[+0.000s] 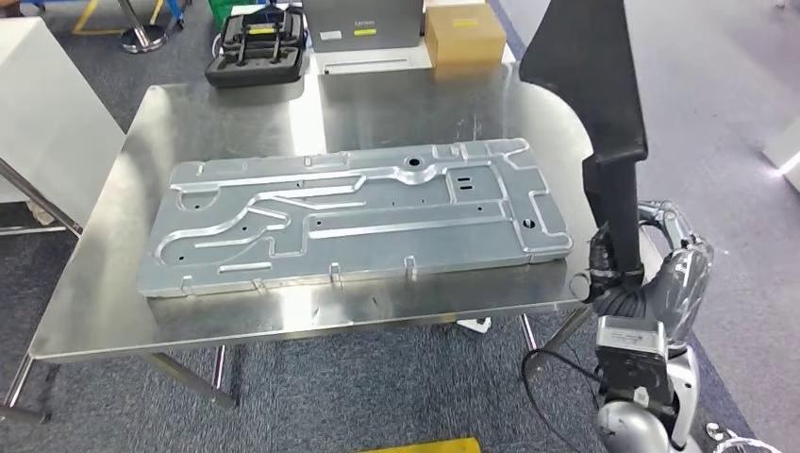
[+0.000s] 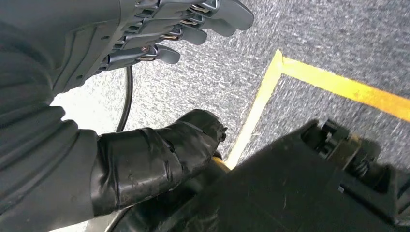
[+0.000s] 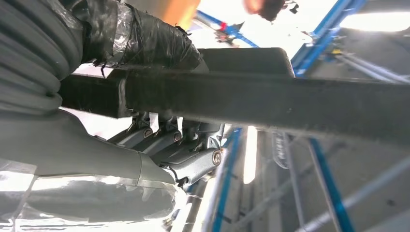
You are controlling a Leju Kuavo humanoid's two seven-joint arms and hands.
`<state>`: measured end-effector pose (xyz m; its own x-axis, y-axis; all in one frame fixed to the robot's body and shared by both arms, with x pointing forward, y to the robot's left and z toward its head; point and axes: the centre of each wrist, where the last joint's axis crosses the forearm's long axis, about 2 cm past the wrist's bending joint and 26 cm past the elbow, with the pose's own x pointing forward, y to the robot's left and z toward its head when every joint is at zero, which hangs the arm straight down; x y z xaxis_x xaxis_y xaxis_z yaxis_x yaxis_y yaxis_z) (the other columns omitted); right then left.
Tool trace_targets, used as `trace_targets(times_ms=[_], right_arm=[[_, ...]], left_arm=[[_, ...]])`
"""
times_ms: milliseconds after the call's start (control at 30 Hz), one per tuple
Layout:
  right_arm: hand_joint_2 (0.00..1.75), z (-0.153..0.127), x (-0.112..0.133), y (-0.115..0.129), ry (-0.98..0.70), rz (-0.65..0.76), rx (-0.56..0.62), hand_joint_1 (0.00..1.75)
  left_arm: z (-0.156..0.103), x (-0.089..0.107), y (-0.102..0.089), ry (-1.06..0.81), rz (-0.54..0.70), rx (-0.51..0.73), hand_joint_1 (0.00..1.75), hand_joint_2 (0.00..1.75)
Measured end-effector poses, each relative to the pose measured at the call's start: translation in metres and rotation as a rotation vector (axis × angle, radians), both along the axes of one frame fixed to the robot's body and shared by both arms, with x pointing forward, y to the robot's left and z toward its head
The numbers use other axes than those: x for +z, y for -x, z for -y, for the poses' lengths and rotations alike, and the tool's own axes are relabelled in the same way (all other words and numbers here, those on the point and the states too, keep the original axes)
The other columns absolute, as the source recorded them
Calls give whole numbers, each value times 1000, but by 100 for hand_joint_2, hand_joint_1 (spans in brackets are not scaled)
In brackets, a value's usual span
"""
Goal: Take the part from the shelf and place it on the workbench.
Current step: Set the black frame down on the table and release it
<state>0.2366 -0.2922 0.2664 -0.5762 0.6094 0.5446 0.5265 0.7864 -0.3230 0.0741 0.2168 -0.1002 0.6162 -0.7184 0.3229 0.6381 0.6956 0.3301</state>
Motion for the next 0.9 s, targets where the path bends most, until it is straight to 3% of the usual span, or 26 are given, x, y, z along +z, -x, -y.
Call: trace_targets(times_ms=[200,433,600,900], right_arm=[[175,31,5,-1,70,-102,-89,175],[175,67,16,1,195,-187,-298,175],[175,72,23,2,311,-197,-405,175],[175,69,43,-7,404,-158,-445,175]], left_arm=[[-5,-1,-1,-9,0,-1,0,175],[-11,-2,2,-21,-16,3,0,175],[-15,-2,-2,-34,-14,-4,0,175],[-15,-1,-3,-34,5,-35,0,175]])
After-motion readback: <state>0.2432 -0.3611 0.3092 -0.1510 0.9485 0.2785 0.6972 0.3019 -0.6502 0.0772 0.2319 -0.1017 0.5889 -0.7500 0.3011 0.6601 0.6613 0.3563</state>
